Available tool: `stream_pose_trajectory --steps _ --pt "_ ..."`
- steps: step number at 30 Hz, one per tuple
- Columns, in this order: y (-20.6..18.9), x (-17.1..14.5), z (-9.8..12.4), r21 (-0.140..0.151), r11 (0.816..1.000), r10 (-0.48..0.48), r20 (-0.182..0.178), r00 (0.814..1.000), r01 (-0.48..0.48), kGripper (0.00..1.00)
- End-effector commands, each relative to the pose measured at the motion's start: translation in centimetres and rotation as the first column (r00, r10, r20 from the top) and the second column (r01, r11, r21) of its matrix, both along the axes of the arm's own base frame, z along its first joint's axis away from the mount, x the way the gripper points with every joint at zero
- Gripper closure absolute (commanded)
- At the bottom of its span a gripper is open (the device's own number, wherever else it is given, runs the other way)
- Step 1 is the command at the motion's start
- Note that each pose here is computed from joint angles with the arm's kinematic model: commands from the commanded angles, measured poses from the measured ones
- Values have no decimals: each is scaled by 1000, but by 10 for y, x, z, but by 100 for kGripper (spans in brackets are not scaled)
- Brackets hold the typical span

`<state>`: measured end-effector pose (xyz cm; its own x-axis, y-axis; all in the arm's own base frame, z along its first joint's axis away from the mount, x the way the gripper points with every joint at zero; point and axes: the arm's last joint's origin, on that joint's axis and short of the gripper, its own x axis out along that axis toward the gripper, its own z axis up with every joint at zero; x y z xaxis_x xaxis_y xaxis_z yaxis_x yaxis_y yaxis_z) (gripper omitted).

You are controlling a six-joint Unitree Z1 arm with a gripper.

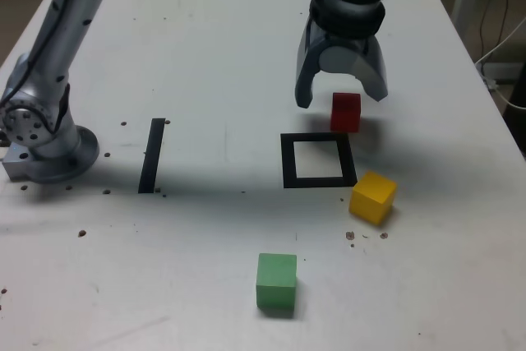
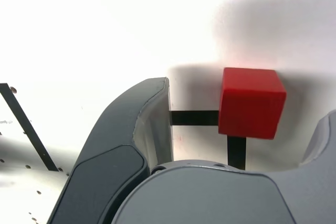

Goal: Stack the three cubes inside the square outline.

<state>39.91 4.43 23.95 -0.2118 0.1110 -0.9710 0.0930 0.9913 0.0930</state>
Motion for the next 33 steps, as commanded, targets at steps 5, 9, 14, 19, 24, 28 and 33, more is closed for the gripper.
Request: stream_pose_trajectory --steps 5,9,14,19,24,28,33 --pt "1 6 -19 -7 1000 -2 -10 1000 2 12" --pt "2 6 -28 -9 1000 0 -10 1000 0 19" --pt "2 5 -29 -11 1000 -2 -8 1000 2 30" --pt "1 4 -23 -8 1000 -15 13 1000 15 40" --pt "1 6 -23 -14 1000 -26 39 999 27 47" --pt "1 7 -27 -22 999 -32 56 998 33 48" --pt "0 9 -29 -29 999 -39 70 997 41 53"
